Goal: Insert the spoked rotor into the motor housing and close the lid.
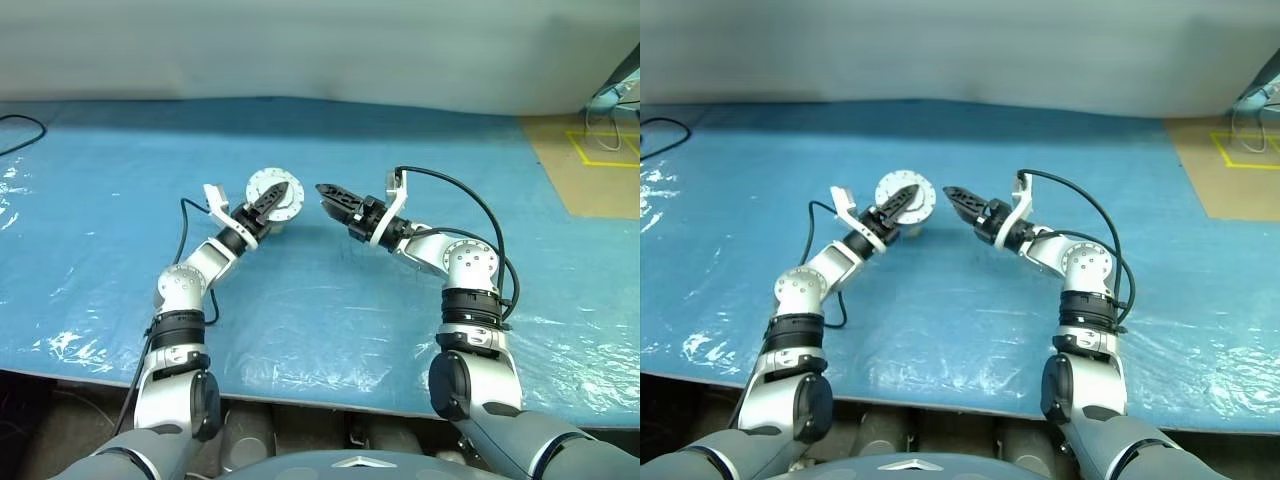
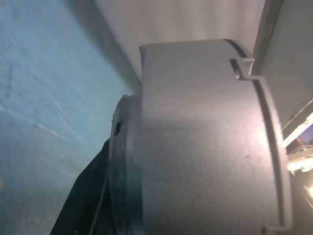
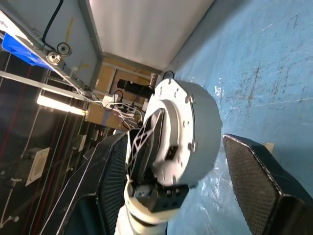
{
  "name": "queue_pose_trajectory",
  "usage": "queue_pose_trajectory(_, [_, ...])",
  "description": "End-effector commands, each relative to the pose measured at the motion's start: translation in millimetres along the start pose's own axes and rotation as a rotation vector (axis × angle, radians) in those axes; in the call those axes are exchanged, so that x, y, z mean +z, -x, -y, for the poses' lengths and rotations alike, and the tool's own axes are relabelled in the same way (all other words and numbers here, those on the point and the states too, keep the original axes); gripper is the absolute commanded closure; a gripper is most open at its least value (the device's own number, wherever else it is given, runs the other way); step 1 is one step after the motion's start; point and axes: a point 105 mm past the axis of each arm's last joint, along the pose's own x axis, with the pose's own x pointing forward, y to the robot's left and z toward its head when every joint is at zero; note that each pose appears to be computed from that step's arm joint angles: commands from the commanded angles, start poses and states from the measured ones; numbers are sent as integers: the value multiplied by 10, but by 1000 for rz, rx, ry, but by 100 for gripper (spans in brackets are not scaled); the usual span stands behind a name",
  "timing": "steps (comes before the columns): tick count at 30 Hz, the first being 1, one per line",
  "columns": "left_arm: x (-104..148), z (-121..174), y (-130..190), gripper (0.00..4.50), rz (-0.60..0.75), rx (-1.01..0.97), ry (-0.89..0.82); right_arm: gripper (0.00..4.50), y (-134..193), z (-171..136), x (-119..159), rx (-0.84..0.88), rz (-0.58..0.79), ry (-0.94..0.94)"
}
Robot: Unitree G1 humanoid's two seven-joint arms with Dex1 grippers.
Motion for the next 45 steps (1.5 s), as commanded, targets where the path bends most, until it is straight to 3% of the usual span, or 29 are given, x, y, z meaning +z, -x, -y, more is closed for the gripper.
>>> queue_pose_trajectory(1, [524,-76,16,190,197,87,-118,127,30,42,142,-65,47,94])
queue_pose_trajectory(5, [647,-287,59,190,227,193,-202,127,74,78,141,-85,39,148])
queue_pose_trajectory(10, [479,-457,69,190,158,235,-225,127,61,84,106,-86,28,156])
queue_pose_trajectory(16, [360,-440,28,190,123,211,-206,127,48,112,45,-94,14,161])
queue_pose_trajectory(22, [263,-443,33,2,71,205,-219,121,49,144,6,-108,6,165])
queue_pose_trajectory(29, [474,-424,145,2,117,235,-278,121,44,162,-27,-116,-5,172])
queue_pose_trajectory(34, [903,-479,402,2,190,389,-598,121,56,185,-59,-121,-12,171])
queue_pose_trajectory(37, [1008,-433,474,2,198,409,-740,121,49,167,-84,-106,-19,173])
queue_pose_trajectory(42, [951,-199,463,2,171,350,-968,121,52,38,-88,-62,-39,256])
queue_pose_trajectory(45, [728,-4,430,2,116,266,-1084,121,100,-19,-16,-117,-33,496])
